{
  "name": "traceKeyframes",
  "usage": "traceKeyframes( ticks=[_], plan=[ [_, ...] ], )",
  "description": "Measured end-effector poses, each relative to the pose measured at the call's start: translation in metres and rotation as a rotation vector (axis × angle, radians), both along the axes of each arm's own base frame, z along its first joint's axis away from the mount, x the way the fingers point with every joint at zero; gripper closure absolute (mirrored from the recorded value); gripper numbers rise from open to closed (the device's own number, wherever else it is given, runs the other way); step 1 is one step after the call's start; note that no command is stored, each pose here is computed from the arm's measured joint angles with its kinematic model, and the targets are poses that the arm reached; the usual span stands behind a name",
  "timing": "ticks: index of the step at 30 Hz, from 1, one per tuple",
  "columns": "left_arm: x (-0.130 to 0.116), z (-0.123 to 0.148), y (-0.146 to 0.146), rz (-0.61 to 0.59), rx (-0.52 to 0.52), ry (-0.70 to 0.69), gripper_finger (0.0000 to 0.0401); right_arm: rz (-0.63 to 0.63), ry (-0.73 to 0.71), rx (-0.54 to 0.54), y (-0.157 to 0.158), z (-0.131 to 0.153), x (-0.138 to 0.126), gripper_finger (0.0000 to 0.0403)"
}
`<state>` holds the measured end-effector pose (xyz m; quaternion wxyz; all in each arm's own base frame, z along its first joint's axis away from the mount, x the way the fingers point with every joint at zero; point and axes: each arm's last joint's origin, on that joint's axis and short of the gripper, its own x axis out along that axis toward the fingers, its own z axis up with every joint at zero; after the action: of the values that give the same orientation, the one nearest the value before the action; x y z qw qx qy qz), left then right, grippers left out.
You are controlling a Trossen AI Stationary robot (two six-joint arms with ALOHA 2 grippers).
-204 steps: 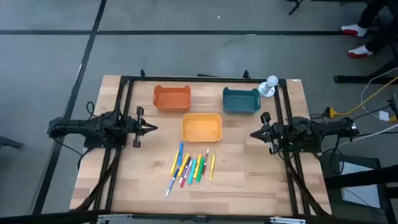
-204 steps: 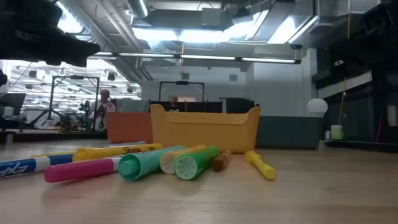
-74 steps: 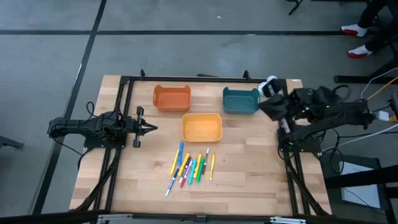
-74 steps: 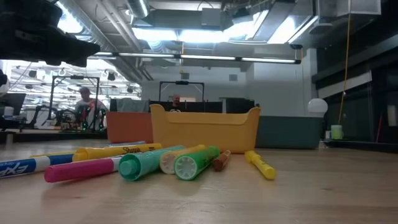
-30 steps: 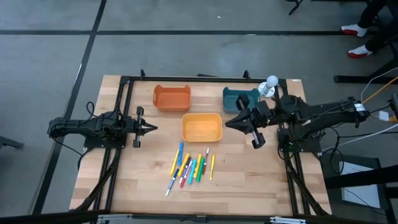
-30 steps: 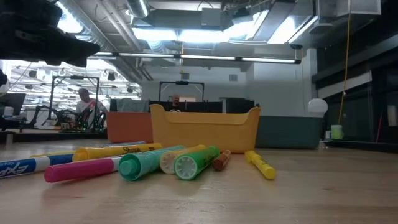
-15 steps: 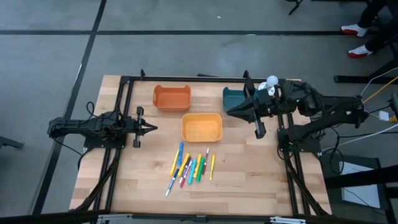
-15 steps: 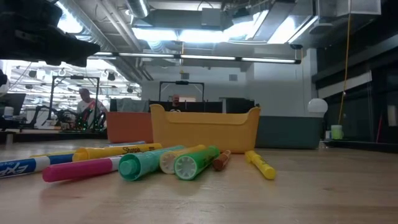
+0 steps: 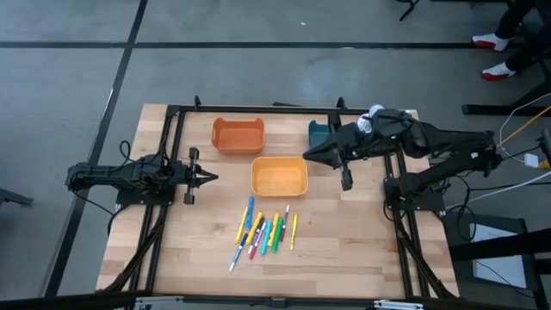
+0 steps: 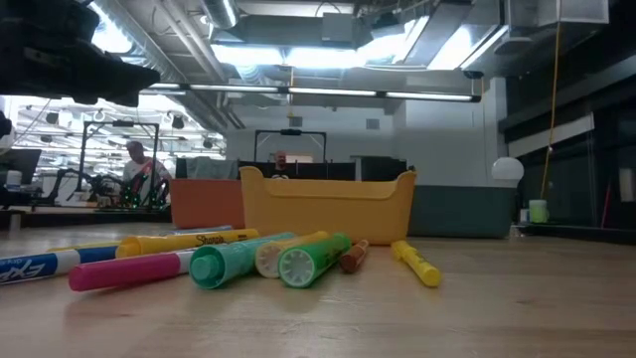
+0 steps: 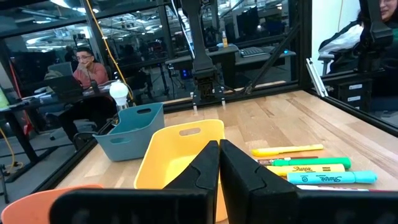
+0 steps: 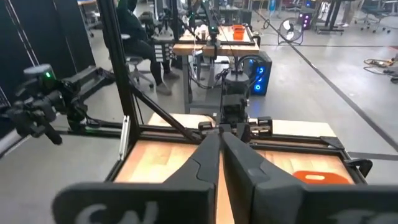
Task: Pick & Place Markers
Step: Put the right yellow small highlighter pen into the yellow bin
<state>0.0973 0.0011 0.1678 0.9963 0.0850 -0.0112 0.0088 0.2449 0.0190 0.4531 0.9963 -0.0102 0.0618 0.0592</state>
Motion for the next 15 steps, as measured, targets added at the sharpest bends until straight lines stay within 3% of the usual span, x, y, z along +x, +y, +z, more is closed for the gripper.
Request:
traceKeyframes(
  ticks=[15],
  plan=[
    [0.0,0.0,0.0,0.0,0.0,0.0,0.0392,-0.045,0.082,-0.025,-0.007,-0.017,0.023,0.0382]
  ],
)
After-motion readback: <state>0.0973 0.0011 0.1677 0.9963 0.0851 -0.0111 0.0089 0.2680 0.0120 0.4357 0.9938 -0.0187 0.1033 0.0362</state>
